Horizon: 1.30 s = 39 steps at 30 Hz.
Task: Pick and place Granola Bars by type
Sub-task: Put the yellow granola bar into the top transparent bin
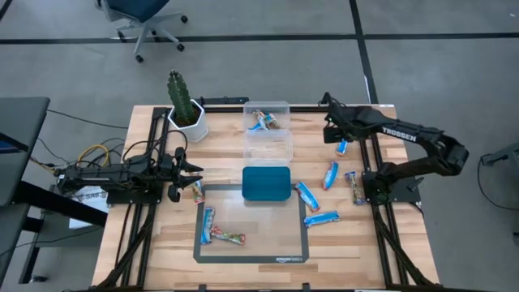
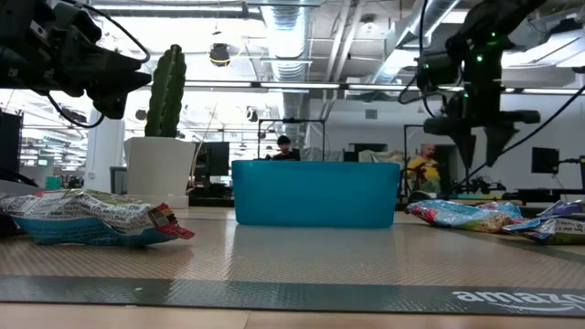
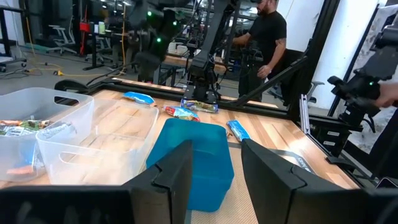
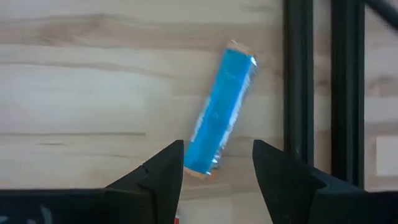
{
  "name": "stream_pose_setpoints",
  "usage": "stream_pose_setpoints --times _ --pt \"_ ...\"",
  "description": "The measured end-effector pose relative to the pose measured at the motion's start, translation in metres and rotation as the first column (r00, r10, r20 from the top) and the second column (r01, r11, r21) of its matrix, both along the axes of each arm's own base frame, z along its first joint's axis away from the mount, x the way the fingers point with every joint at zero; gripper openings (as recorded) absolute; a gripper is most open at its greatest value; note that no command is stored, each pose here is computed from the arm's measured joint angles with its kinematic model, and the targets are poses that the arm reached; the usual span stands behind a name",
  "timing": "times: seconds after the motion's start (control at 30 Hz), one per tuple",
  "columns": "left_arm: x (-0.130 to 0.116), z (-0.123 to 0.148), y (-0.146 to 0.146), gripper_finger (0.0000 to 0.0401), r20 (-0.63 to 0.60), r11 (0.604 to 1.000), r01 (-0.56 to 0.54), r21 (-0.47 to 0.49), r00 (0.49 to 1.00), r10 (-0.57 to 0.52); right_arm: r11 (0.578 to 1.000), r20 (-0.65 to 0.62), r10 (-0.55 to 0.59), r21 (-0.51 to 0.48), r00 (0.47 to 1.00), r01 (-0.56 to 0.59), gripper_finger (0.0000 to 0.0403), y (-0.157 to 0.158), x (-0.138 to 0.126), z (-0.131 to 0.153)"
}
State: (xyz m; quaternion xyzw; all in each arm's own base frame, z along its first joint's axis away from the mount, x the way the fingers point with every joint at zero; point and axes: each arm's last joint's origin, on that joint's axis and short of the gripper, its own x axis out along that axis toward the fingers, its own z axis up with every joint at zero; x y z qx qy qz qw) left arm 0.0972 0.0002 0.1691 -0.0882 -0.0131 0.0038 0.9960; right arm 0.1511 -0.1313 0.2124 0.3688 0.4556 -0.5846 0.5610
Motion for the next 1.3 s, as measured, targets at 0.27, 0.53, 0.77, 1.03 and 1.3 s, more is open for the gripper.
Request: stream_pose_setpoints --times 0.27,0.53,0.77,1.03,1.3 --pt "0.0 0.0 0.0 0.0129 0.0 1.0 0.0 0.0 1.0 0.0 0.994 0.016 -0.113 0.007 0.993 0.113 0.0182 0.005 -0.006 -0.021" --pt "0.0 0.0 0.0 0.0129 0.0 1.0 0.0 0.0 1.0 0.0 0.979 0.071 -0.203 -0.013 0.976 0.205 0.0182 0.006 -0.007 -0.033" --pt "0.0 0.0 0.0 0.0129 0.0 1.0 0.0 0.0 1.0 0.0 0.968 0.072 -0.242 -0.057 0.968 0.246 0.0182 0.005 -0.008 -0.036" --pt "0.0 0.0 0.0 0.0129 0.0 1.0 0.0 0.0 1.0 0.0 0.958 0.047 -0.283 -0.044 0.958 0.285 0.0182 -0.009 -0.006 -0.05" --pt "0.0 0.0 0.0 0.0129 0.0 1.0 0.0 0.0 1.0 0.0 0.96 0.001 -0.278 0.032 0.961 0.277 0.0182 -0.019 0.005 -0.08"
